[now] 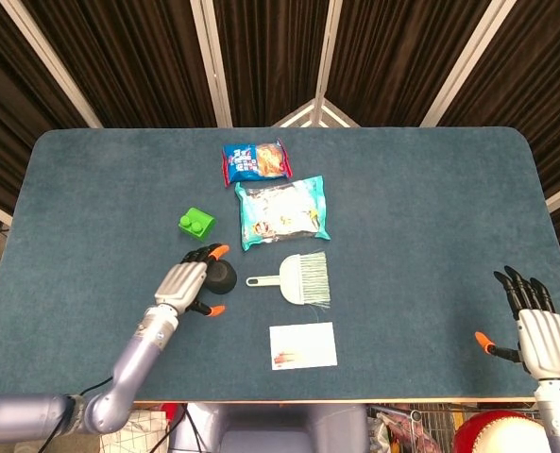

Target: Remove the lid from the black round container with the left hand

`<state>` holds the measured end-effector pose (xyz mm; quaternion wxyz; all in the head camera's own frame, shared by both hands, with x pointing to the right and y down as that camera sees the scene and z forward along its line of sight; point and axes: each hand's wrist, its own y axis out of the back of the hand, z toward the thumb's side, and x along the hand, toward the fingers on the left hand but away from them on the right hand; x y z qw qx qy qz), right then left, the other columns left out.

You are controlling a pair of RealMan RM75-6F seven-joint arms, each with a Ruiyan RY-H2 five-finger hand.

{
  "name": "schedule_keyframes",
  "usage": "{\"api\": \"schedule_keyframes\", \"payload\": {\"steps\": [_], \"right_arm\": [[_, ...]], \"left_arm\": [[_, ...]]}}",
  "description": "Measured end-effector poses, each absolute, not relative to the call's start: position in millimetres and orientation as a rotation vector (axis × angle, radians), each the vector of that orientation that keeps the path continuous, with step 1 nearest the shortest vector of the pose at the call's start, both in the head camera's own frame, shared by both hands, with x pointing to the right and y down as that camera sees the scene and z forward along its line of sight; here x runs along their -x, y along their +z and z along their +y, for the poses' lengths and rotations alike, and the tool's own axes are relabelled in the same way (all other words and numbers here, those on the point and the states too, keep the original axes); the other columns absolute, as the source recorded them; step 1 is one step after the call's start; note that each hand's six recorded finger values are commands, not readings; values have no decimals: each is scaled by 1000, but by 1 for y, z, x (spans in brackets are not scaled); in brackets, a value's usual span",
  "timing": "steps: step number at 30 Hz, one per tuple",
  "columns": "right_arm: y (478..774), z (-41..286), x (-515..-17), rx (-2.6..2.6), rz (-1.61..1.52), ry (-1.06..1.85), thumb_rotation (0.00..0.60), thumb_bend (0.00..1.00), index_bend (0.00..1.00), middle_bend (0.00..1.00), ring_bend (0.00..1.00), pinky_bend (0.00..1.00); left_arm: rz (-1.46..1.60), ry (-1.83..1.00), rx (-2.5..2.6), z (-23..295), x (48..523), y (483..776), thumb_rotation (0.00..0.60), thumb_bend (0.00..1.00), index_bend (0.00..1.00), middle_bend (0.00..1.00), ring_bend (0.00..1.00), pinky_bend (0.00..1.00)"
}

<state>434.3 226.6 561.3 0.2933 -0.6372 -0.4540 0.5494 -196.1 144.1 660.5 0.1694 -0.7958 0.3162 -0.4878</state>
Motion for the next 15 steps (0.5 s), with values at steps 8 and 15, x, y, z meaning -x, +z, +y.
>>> {"api": "schedule_keyframes", "payload": {"steps": [8, 15], "right_arm": [[560, 223, -434, 1685, -1217, 1449, 600, 223, 102, 53, 106, 36], [559, 223, -432, 1655, -1213, 1431, 600, 222, 102, 53, 106, 36]], "left_arm": [[1056, -1390, 2007, 140, 274, 587, 600, 298, 76, 0, 0, 0], [1258, -1545, 1639, 181, 379, 542, 600, 305, 114, 0, 0, 0]]}}
